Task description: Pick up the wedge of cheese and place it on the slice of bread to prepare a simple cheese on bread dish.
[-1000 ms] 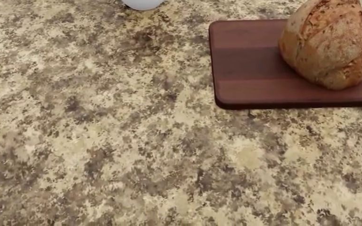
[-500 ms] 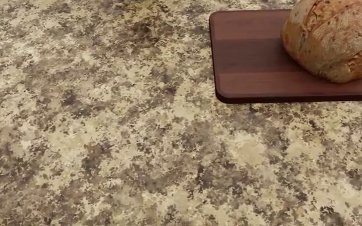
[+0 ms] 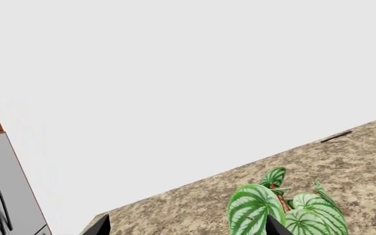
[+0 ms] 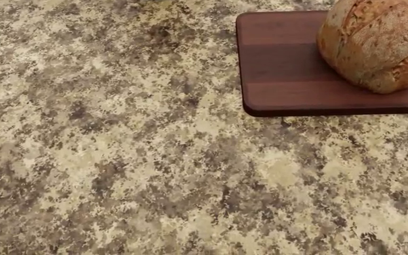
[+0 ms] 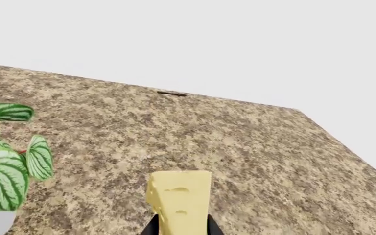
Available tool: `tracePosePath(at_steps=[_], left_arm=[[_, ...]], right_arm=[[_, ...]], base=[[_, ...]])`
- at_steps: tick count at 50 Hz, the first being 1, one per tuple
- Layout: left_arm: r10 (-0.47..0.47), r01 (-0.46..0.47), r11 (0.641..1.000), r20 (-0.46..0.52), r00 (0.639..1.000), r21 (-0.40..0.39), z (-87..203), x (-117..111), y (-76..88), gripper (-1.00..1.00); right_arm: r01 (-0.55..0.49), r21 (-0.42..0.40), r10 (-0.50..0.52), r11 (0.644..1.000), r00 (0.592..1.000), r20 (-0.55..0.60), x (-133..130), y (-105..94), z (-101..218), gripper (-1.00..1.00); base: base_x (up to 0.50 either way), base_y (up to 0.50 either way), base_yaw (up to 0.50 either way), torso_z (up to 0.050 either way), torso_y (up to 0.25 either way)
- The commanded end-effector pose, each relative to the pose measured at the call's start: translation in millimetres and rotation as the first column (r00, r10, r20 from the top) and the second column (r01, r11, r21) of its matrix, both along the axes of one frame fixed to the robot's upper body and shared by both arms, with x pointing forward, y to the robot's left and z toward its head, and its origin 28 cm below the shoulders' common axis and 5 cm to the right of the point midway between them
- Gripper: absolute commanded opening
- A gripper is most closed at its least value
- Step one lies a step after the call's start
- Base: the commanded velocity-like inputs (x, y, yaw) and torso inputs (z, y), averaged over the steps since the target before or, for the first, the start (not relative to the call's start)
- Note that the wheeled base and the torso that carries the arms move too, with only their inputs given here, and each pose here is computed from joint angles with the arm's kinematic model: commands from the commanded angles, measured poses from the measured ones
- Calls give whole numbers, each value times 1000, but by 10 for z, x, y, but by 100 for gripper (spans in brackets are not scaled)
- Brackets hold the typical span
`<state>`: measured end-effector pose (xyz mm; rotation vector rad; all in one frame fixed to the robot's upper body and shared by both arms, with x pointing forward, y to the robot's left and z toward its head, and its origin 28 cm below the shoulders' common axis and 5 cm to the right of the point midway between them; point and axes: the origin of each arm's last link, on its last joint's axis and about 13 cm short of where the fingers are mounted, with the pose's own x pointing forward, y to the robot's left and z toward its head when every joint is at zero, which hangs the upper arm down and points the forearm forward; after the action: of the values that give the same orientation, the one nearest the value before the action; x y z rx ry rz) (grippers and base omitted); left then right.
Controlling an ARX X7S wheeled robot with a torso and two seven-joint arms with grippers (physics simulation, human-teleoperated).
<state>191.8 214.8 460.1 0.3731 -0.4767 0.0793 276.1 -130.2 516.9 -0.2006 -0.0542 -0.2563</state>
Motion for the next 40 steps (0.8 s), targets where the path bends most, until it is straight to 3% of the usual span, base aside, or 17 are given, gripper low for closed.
tracePosePath(at_steps=[1,29,40], left_arm=[[1,-1,1000,1,1000,1,7,-6,-4,100],[2,-2,1000,2,1000,2,-5,-2,0,100],[3,-3,1000,-3,1000,2,-11,8,3,100]], right_arm=[[-7,-23,6,1000,997,-79,7,-30,-89,-100],[-4,-10,2,1000,987,-158,119,-135,-255,-100],[-73,-2,71,997,982,-174,75,-99,-266,-100]], base=[[0,0,0,0,0],[0,0,0,0,0],[0,0,0,0,0]])
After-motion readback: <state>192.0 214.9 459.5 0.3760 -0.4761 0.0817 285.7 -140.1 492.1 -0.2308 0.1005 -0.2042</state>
